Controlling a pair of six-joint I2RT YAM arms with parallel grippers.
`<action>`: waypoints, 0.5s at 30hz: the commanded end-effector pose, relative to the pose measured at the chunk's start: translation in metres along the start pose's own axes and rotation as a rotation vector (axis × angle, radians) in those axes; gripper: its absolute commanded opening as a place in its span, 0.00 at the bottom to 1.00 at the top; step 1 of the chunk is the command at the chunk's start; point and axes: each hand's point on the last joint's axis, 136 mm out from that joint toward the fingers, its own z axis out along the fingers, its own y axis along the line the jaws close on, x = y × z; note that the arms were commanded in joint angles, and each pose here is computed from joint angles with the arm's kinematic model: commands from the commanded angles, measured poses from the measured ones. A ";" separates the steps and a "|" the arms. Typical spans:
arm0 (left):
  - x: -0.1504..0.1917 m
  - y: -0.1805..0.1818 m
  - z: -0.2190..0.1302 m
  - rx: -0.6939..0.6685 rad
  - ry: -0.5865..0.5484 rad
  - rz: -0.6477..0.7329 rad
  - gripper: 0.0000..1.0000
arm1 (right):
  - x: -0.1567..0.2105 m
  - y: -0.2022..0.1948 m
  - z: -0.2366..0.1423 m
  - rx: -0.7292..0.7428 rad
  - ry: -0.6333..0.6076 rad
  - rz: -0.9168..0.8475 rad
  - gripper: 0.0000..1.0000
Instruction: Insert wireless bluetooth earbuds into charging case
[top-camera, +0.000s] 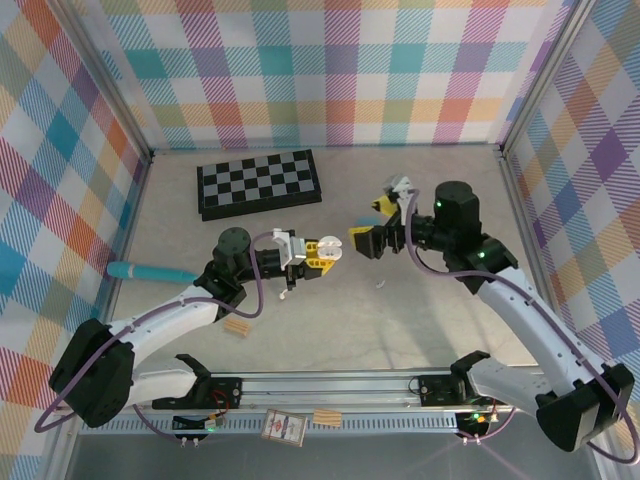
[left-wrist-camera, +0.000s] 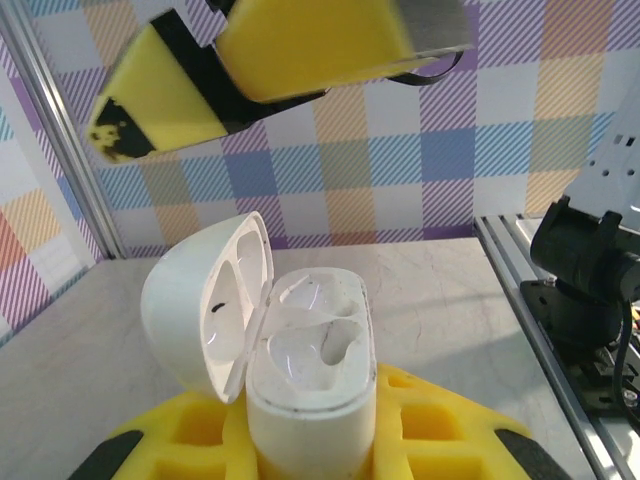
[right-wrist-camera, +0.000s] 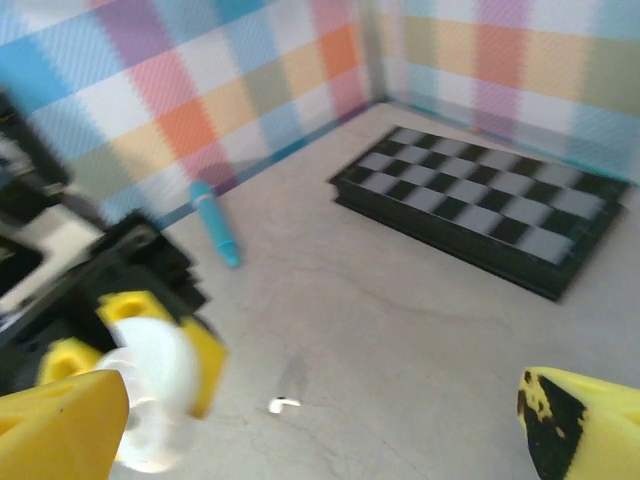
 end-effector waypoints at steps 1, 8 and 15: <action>-0.006 -0.005 -0.003 -0.001 -0.031 0.055 0.15 | 0.014 -0.054 -0.008 0.191 -0.039 0.256 0.99; -0.005 -0.010 -0.007 -0.002 -0.039 0.046 0.15 | 0.117 -0.122 0.015 0.381 0.320 0.545 0.97; -0.005 -0.012 -0.009 -0.003 -0.036 0.035 0.15 | 0.176 -0.142 0.062 0.307 0.535 0.668 0.94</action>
